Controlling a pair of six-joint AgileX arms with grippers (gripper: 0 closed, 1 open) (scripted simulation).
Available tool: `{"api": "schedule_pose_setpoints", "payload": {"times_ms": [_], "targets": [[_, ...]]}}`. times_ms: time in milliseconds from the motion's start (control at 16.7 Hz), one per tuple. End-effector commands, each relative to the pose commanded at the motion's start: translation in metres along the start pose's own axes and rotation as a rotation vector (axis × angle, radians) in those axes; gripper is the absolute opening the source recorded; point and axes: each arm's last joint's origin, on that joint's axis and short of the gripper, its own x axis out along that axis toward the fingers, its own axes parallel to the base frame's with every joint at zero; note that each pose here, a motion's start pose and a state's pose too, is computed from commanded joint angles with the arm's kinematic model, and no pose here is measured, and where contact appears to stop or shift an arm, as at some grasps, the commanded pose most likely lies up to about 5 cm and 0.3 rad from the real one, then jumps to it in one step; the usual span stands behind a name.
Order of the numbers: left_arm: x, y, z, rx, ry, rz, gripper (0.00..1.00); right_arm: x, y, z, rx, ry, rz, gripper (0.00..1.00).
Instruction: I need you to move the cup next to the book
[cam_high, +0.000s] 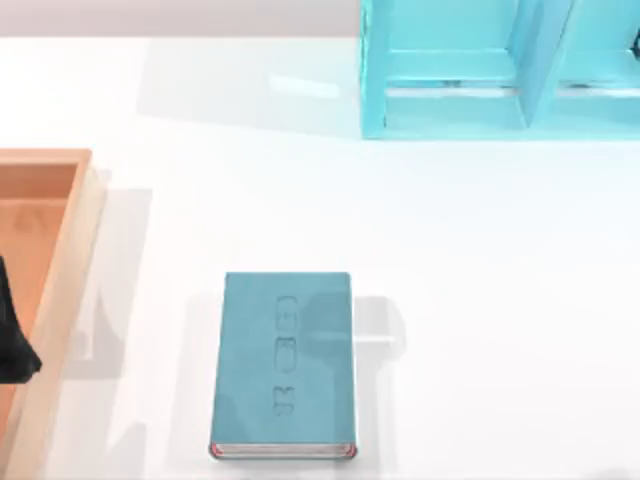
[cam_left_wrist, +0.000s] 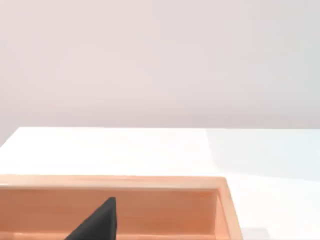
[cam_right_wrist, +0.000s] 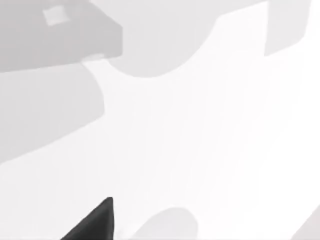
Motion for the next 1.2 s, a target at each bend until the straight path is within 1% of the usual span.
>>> {"api": "schedule_pose_setpoints", "payload": {"times_ms": [120,300,420,540,600,720,960,1080,1200], "targets": [[0.000,0.000,0.000,0.000,0.000,0.000,1.00,0.002,-0.007,-0.011,-0.165,0.075,0.171,1.00],[0.000,0.000,0.000,0.000,0.000,0.000,1.00,0.002,-0.022,-0.030,-0.358,0.088,0.406,1.00],[0.000,0.000,0.000,0.000,0.000,0.000,1.00,0.000,-0.034,-0.044,-0.449,0.046,0.522,1.00],[0.000,0.000,0.000,0.000,0.000,0.000,1.00,-0.003,-0.048,-0.059,-0.509,-0.016,0.592,1.00],[0.000,0.000,0.000,0.000,0.000,0.000,1.00,-0.005,-0.055,-0.067,-0.530,-0.050,0.612,1.00],[0.000,0.000,0.000,0.000,0.000,0.000,1.00,-0.011,-0.067,-0.082,-0.559,-0.114,0.622,1.00],[0.000,0.000,0.000,0.000,0.000,0.000,1.00,-0.023,-0.085,-0.106,-0.584,-0.201,0.573,1.00],[0.000,0.000,0.000,0.000,0.000,0.000,1.00,-0.027,-0.089,-0.112,-0.586,-0.219,0.549,1.00],[0.000,0.000,0.000,0.000,0.000,0.000,1.00,-0.028,-0.090,-0.114,-0.586,-0.223,0.543,1.00]]}}
